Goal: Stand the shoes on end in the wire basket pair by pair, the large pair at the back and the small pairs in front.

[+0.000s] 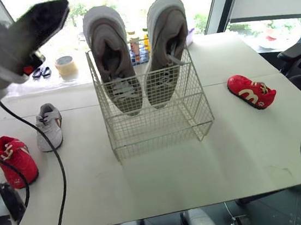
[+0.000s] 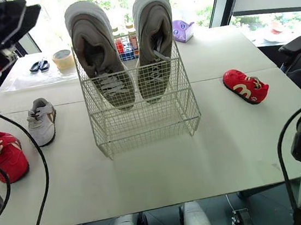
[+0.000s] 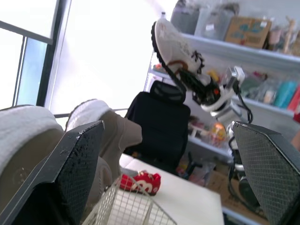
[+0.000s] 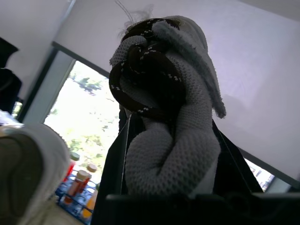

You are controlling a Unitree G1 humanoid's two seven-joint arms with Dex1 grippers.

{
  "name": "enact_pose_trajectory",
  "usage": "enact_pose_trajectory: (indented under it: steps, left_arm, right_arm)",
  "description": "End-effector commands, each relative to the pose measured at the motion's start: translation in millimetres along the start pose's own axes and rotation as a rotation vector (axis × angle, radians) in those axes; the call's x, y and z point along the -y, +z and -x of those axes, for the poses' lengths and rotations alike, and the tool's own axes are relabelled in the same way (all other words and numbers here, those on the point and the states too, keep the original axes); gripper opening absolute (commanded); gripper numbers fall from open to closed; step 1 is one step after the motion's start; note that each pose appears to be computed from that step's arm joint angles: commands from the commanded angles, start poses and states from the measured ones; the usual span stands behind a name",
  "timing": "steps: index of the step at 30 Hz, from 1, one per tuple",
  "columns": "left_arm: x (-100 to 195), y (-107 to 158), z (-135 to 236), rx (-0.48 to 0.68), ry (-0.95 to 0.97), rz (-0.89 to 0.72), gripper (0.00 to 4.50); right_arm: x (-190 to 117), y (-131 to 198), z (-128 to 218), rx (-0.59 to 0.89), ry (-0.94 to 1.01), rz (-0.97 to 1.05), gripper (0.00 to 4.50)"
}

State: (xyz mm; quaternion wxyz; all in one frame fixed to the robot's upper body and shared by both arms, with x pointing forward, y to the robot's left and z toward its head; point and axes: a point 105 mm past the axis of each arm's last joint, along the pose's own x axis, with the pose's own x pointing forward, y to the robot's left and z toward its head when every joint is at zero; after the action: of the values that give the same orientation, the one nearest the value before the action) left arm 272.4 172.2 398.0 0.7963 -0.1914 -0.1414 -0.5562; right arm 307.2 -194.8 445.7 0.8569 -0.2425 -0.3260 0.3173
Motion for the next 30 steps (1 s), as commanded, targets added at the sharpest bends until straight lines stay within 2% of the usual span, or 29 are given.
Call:
enact_pose_trajectory:
  steps: [1, 3, 5, 10, 21, 24, 25, 26, 30]
  left_arm:
    - [9.7, 10.9, -8.4, 0.02, -0.067, 0.003, 4.5]
    - [16.3, 6.7, -16.1, 0.005, -0.113, 0.012, 4.5]
    - [18.8, 4.4, -20.0, 0.0, -0.132, 0.021, 4.5]
    - [25.2, 5.6, -23.4, -0.007, -0.168, 0.039, 4.5]
    - [25.7, -19.9, -30.2, -0.17, -0.239, 0.123, 4.5]
    - [20.4, -25.4, -33.6, -0.186, -0.238, 0.143, 4.5]
    - [19.4, -27.2, -33.9, -0.19, -0.241, 0.147, 3.97]
    - [19.0, -28.4, -33.9, -0.193, -0.245, 0.148, 3.68]
    - [18.1, -28.9, -34.5, -0.193, -0.246, 0.143, 1.64]
  right_arm:
    - [-53.7, 34.3, -24.2, 0.091, 0.301, 0.055, 0.95]
    - [-79.5, 37.0, -32.9, 0.119, 0.429, 0.068, 0.95]
    - [-90.3, 38.3, -36.3, 0.137, 0.484, 0.081, 0.95]
    - [-101.7, 34.1, -38.5, 0.14, 0.544, 0.112, 0.95]
    - [-121.7, 27.2, -40.4, 0.143, 0.625, 0.214, 0.95]
    - [-125.0, 26.0, -39.3, 0.14, 0.639, 0.23, 0.95]
    - [-126.0, 26.3, -38.8, 0.141, 0.64, 0.231, 0.93]
    - [-126.5, 26.6, -38.5, 0.142, 0.641, 0.231, 0.93]
    - [-127.6, 27.0, -37.4, 0.14, 0.642, 0.238, 0.93]
